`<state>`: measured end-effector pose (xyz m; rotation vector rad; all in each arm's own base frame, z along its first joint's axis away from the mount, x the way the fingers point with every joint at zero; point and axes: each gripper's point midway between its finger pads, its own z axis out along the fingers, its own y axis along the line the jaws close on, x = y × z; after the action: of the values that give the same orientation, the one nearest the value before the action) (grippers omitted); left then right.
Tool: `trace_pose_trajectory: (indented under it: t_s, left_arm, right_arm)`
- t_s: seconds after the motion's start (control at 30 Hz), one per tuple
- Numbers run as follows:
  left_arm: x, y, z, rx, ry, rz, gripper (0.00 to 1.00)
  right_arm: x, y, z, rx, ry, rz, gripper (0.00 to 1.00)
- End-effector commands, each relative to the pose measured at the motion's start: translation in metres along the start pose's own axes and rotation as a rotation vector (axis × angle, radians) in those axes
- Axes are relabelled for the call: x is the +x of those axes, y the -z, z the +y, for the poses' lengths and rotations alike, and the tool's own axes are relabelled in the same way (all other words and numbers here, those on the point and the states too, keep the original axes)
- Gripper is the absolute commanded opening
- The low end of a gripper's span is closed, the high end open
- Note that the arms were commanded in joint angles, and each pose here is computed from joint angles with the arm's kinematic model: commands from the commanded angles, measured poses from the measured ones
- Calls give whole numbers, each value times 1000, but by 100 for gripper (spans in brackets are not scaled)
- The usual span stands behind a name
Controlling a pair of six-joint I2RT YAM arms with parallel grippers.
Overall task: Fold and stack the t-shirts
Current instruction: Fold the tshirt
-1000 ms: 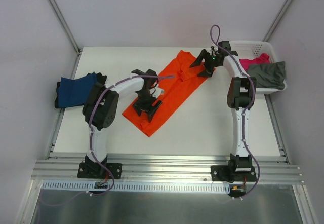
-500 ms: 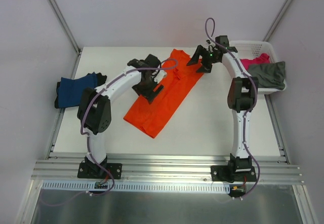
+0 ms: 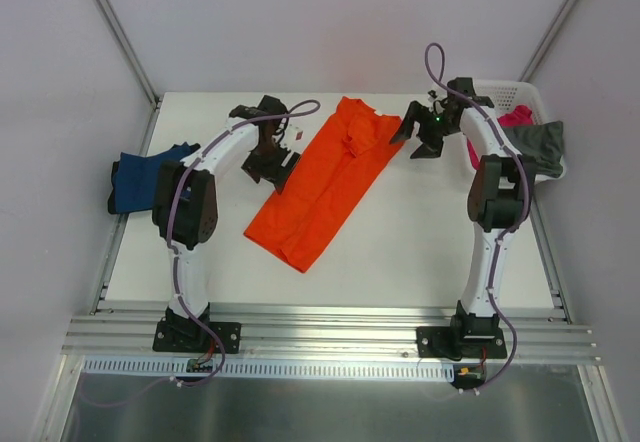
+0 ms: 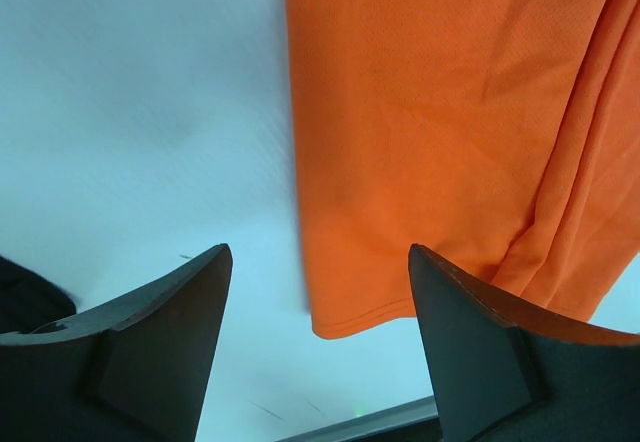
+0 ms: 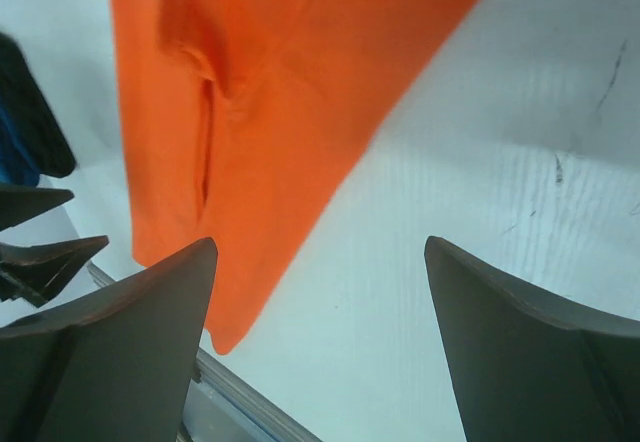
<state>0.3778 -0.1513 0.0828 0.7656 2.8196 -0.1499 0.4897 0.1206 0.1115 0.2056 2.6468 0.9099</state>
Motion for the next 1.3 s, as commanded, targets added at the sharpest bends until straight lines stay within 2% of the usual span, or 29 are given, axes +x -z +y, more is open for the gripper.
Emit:
trace_pose_trajectory:
  t_s: [0.0,0.4,0.83,0.97,1.27]
  left_arm:
    - [13,-5,-7,110,79,37,72]
    - [57,-24,-2,207,209,146,72]
    - [94,-31,-31,326,243,246,70]
    - [98,-25,-48,357,212,259,70]
    - [104,-12,-117,421,37,296,70]
  right_arm:
    - [5,-13,-21,84,-19,30,89]
    - [-8,-52,-45,127,-56,43,89]
    - [-27,-84,-27,81,-31,2,89]
    - [-30,-88,-20,70,-17,-8,89]
    - [-36,-91,-17,55,1,-25,89]
